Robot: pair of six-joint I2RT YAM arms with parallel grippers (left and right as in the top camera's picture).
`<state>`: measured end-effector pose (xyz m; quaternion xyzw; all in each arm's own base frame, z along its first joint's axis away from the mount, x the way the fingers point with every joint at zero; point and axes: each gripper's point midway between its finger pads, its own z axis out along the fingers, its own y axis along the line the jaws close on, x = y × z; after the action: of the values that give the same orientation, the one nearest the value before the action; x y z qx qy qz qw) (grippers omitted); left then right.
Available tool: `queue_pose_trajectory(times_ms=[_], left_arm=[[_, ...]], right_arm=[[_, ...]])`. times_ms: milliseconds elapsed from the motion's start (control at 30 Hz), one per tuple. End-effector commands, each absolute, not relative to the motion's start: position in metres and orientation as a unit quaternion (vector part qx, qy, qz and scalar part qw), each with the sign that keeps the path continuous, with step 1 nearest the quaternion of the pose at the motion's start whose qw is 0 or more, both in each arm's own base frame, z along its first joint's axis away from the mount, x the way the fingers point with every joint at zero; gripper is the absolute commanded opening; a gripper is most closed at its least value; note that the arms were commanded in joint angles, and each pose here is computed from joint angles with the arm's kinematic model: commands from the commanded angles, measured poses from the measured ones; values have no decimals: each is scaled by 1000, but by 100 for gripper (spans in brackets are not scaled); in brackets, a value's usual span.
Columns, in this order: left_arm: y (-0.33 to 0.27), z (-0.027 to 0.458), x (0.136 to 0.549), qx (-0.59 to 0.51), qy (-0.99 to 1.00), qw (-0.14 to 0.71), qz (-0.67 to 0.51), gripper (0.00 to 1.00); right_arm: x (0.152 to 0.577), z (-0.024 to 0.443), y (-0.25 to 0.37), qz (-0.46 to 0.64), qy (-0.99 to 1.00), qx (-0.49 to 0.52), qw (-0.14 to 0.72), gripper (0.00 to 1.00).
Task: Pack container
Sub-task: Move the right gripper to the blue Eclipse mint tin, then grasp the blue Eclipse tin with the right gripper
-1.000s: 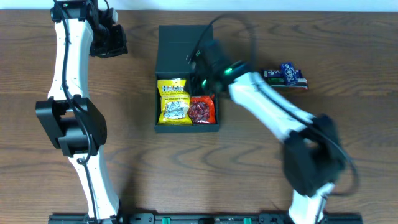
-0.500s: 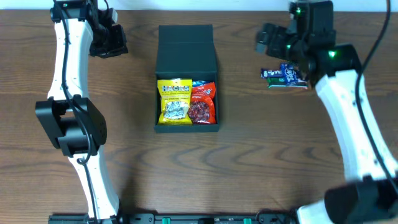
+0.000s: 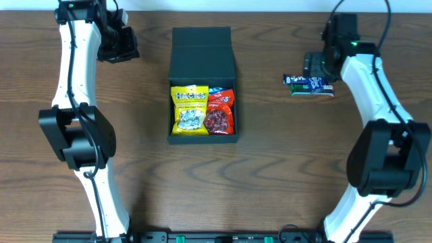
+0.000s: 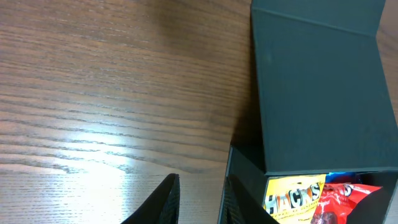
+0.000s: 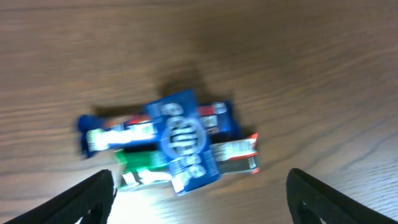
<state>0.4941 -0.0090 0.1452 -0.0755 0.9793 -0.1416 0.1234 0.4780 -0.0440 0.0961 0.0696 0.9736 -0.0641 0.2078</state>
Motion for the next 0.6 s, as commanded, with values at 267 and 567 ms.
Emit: queue_pose_trajectory(times_ms=[267, 567], left_arm=[[-6, 150, 499, -70, 978, 134, -142, 26], [-6, 151, 499, -71, 978, 134, -142, 26]], right_arm=[[485, 54, -44, 12, 982, -20, 186, 78], [492, 37, -41, 21, 982, -31, 186, 79]])
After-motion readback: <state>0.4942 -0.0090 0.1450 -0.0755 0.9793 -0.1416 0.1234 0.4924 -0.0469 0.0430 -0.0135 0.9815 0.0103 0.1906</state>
